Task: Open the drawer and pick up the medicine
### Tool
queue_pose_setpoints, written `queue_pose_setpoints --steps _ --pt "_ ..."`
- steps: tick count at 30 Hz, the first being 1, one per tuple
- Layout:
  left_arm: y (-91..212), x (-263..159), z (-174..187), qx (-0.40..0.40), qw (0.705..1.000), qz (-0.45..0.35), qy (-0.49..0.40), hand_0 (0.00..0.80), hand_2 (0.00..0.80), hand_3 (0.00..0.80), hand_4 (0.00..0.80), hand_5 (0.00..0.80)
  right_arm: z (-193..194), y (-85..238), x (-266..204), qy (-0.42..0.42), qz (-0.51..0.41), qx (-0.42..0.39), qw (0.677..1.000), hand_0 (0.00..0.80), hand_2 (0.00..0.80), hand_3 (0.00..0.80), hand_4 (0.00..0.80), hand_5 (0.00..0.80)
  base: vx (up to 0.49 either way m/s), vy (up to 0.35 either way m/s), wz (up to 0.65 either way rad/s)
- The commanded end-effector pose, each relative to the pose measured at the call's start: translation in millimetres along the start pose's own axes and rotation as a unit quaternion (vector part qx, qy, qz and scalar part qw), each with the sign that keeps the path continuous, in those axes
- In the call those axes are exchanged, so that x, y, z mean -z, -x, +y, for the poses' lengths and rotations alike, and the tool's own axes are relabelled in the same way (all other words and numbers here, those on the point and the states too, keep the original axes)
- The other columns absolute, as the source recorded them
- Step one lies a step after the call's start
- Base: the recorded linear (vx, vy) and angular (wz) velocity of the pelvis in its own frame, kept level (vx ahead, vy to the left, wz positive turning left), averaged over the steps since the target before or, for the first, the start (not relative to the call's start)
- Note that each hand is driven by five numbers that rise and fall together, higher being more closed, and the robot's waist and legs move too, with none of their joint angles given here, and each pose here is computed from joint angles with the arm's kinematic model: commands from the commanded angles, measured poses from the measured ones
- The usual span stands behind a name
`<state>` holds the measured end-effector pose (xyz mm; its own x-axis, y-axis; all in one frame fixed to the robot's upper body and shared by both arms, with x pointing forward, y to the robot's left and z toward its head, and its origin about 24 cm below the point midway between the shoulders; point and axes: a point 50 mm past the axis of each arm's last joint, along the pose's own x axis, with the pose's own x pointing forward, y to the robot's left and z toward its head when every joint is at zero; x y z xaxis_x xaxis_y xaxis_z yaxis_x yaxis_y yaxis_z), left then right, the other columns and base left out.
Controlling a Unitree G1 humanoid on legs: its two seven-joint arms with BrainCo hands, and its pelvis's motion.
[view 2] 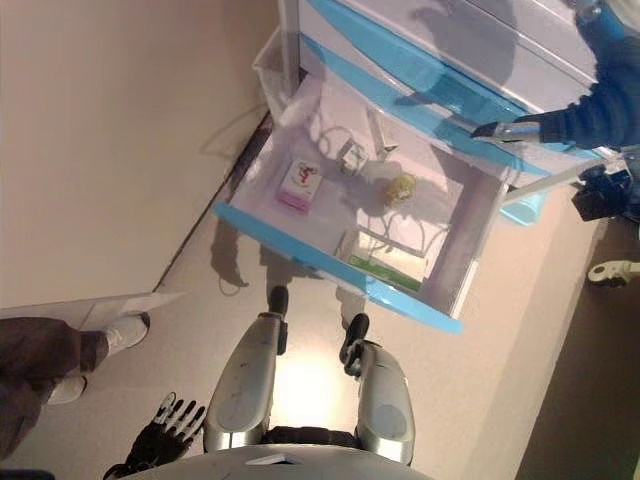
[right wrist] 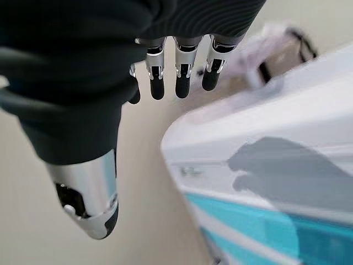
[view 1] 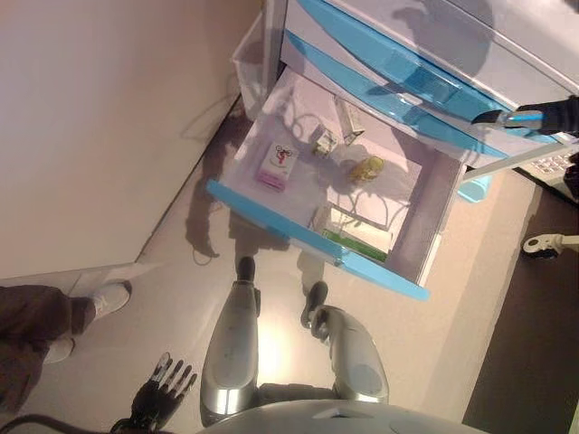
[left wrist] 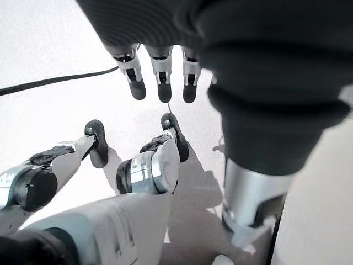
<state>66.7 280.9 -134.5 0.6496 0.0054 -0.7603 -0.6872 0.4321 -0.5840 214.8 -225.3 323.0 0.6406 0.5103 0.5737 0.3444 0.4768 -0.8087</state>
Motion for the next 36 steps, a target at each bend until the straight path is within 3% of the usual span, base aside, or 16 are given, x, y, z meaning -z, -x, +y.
queue_pose_setpoints --steps 1,10,21,36 --pt "10 2 16 -0.037 0.999 0.016 -0.031 0.0 0.0 0.0 0.0 0.0 -5 -9 -5 -0.023 -0.018 0.019 0.999 0.0 0.0 0.0 0.0 0.0 0.006 -0.021 0.1" --pt "5 1 9 -0.035 0.998 0.019 -0.046 0.0 0.0 0.0 0.0 0.0 14 -25 0 -0.046 -0.001 -0.007 0.999 0.0 0.0 0.0 0.0 0.0 0.004 0.005 0.03" --pt "0 11 2 -0.021 0.997 0.039 -0.061 0.0 0.0 0.0 0.0 0.0 52 -42 32 -0.044 0.09 -0.08 0.992 0.0 0.0 0.0 0.0 0.0 -0.007 0.057 0.06" --pt "-4 18 -5 -0.009 0.996 0.057 -0.069 0.0 0.0 0.0 0.0 0.0 87 -37 79 -0.034 0.206 -0.131 0.969 0.0 0.0 0.0 0.0 0.0 -0.002 0.029 0.03"
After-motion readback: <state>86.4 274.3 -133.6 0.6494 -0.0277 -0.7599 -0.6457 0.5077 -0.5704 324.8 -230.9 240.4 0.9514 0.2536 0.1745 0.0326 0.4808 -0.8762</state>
